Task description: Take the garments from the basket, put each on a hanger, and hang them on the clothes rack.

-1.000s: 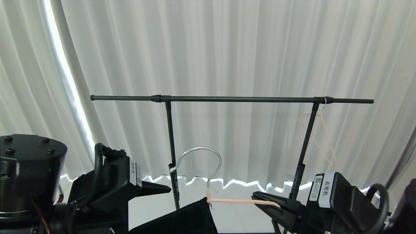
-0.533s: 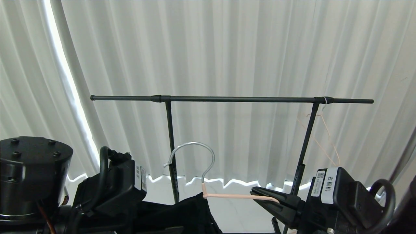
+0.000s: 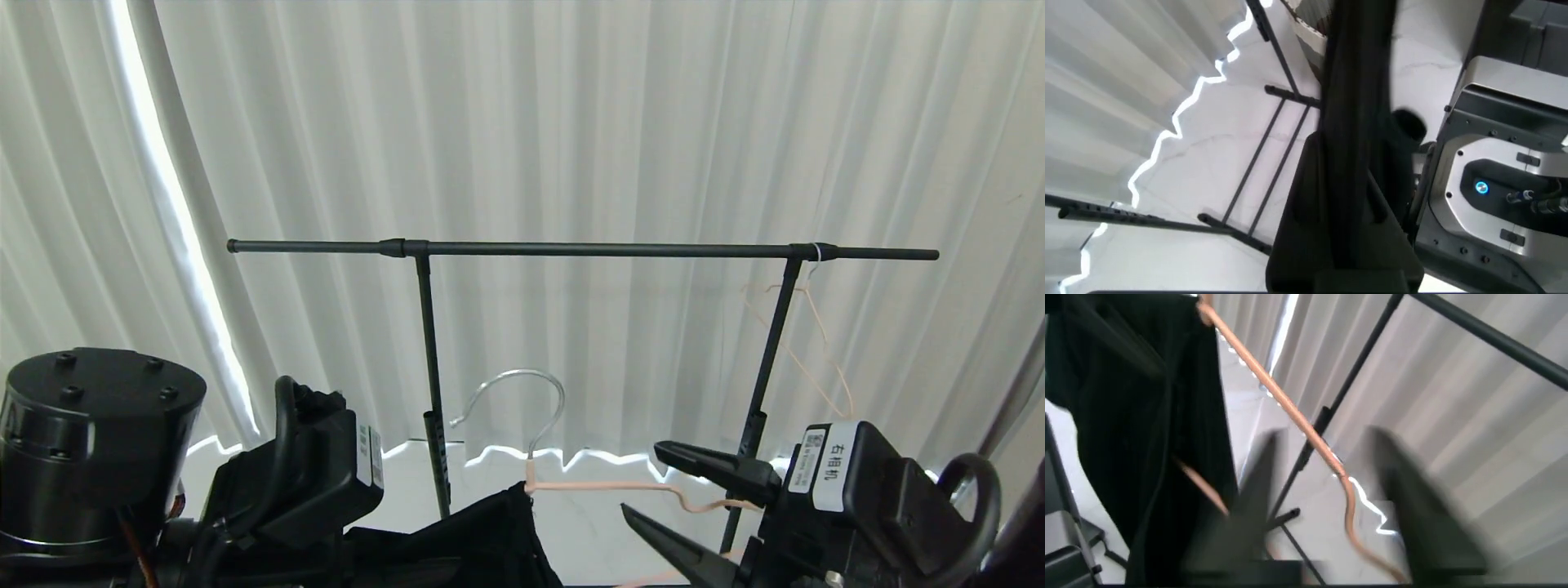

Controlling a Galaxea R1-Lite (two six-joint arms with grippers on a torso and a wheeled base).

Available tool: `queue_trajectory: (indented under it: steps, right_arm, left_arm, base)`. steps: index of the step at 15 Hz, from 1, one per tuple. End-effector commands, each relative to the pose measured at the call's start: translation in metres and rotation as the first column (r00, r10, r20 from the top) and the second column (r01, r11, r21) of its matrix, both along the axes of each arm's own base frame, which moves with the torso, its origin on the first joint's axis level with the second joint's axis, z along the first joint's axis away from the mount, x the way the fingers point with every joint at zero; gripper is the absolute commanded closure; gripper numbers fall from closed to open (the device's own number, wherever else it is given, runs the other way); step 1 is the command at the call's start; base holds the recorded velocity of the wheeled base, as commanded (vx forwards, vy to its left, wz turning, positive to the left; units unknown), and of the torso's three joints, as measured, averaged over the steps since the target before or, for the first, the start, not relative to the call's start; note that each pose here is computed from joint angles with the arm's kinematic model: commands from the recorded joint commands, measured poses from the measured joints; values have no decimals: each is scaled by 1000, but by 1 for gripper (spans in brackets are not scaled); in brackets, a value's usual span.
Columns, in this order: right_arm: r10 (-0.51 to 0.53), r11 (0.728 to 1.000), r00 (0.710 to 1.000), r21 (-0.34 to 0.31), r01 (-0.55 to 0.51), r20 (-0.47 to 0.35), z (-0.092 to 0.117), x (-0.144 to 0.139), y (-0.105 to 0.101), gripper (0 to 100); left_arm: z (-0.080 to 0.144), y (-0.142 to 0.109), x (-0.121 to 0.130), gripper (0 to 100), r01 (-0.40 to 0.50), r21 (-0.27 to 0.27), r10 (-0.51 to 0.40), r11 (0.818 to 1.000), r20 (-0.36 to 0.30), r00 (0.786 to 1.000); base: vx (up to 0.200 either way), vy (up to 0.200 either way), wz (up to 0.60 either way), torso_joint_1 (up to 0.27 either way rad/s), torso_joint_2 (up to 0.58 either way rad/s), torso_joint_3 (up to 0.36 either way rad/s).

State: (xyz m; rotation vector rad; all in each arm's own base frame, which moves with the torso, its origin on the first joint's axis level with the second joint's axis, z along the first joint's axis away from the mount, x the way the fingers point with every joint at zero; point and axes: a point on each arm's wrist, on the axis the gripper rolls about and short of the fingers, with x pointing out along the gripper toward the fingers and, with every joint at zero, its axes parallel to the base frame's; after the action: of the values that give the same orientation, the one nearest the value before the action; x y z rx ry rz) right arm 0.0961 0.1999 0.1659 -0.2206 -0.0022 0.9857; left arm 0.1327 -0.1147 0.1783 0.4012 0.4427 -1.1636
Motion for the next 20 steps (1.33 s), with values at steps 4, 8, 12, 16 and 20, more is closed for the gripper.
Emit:
queue_trajectory:
  steps: [4, 8, 12, 16, 20]
  right_arm:
    - [-159, 985, 987, -71, 160, 13, -13, 16, -18, 0]
    - [-96, 989, 995, -117, 91, -33, -28, 9, -34, 0]
    - [-120, 991, 926, -95, 91, -359, -63, 23, -9, 0]
    - [-163, 985, 843, -38, 167, -513, -79, 51, 31, 0]
    - [-227, 970, 825, -47, 238, -517, -90, 83, 41, 0]
  left_arm:
    - [-10, 9, -1, 100, -56, 34, 57, 998, -14, 998]
    - [0, 16, 16, 100, -217, -16, 217, 976, 128, 968]
    - [12, 14, 21, 100, -279, -94, 294, 956, 249, 923]
    - [16, 14, 20, 100, -271, -121, 295, 955, 271, 916]
    - [18, 15, 10, 100, -242, -137, 272, 961, 286, 919]
  base:
    - [0, 0, 0, 0, 0, 0]
    - [0, 0, 0, 0, 0, 0]
    - [0, 0, 0, 0, 0, 0]
    - [0, 0, 0, 0, 0, 0]
    - [0, 0, 0, 0, 0, 0]
